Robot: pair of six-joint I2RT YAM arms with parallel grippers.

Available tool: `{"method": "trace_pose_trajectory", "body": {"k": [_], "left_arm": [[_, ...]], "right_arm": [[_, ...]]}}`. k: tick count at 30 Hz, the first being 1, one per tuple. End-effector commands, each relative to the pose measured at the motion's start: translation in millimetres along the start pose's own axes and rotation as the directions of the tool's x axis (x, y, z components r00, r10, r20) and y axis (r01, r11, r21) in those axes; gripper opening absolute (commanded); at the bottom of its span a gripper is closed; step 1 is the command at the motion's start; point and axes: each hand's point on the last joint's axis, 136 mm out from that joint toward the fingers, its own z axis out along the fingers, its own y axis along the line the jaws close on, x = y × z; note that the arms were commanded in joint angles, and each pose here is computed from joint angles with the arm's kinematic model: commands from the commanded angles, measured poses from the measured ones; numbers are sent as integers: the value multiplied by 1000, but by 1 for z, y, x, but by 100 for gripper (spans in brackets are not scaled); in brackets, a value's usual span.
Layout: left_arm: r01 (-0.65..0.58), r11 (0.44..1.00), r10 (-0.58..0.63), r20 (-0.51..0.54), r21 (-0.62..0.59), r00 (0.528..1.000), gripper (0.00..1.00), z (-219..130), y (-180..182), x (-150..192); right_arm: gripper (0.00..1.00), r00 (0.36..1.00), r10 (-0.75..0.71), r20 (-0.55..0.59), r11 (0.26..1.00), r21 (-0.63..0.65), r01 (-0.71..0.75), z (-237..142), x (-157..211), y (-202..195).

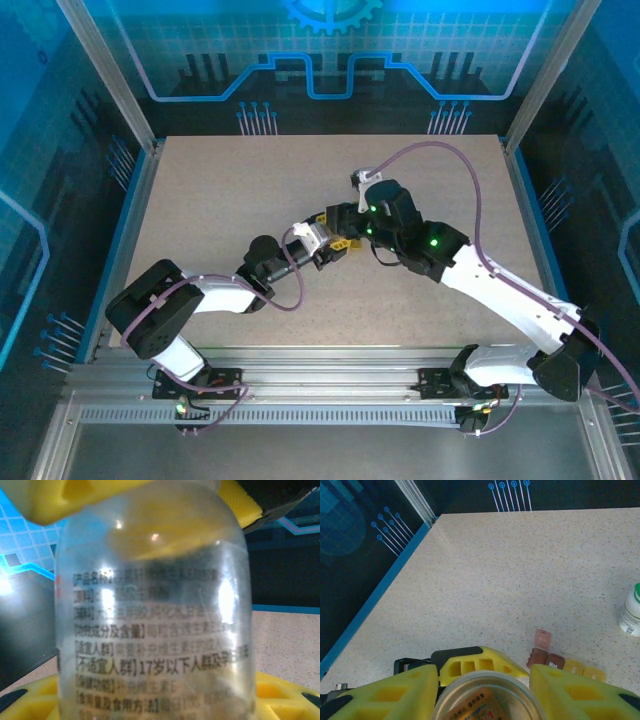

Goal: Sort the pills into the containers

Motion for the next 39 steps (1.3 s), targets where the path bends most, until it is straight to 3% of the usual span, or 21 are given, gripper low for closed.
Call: {"method": "trace_pose_trajectory", "body": {"k": [1, 6, 13, 20, 23, 26, 29, 33, 35, 39], "left_arm": [[-36, 999, 37, 73, -16, 997, 0, 1, 2, -22], [-33, 999, 34, 75, -12, 997, 0, 1, 1, -22], [-31, 1000, 31, 79, -7, 996, 0, 1, -1, -23], [-33, 999, 34, 86, -10, 996, 0, 0, 0, -26], [-36, 999, 36, 86, -8, 996, 0, -1, 0, -27], [-39, 999, 38, 95, 13, 995, 0, -3, -4, -31], [-51, 995, 41, 114, 86, 993, 0, -8, -17, -33], [-69, 972, 32, 164, 226, 986, 0, -21, -40, -37], [-72, 945, 16, 177, 318, 984, 0, -28, -55, -40], [-63, 904, -17, 182, 424, 983, 0, -38, -73, -44]], "right_arm": [[52, 998, 51, 32, 999, -5, -51, -4, -3, -5], [53, 991, 104, 84, 995, -14, -103, -13, -8, -10], [45, 988, 121, 93, 993, -24, -119, -18, -11, -12], [26, 994, 88, 62, 996, -37, -85, -13, -5, -9], [17, 999, 18, 48, 998, -61, -15, -12, -3, -5], [6, 993, -96, 69, 981, -162, 106, -14, -3, 9], [0, 947, -302, 110, 883, -343, 322, -25, 4, 33], [0, 803, -554, 221, 631, -518, 578, -57, 25, 59], [0, 707, -647, 286, 482, -564, 670, -75, 39, 64], [0, 591, -712, 380, 298, -598, 744, -105, 47, 67]]}}
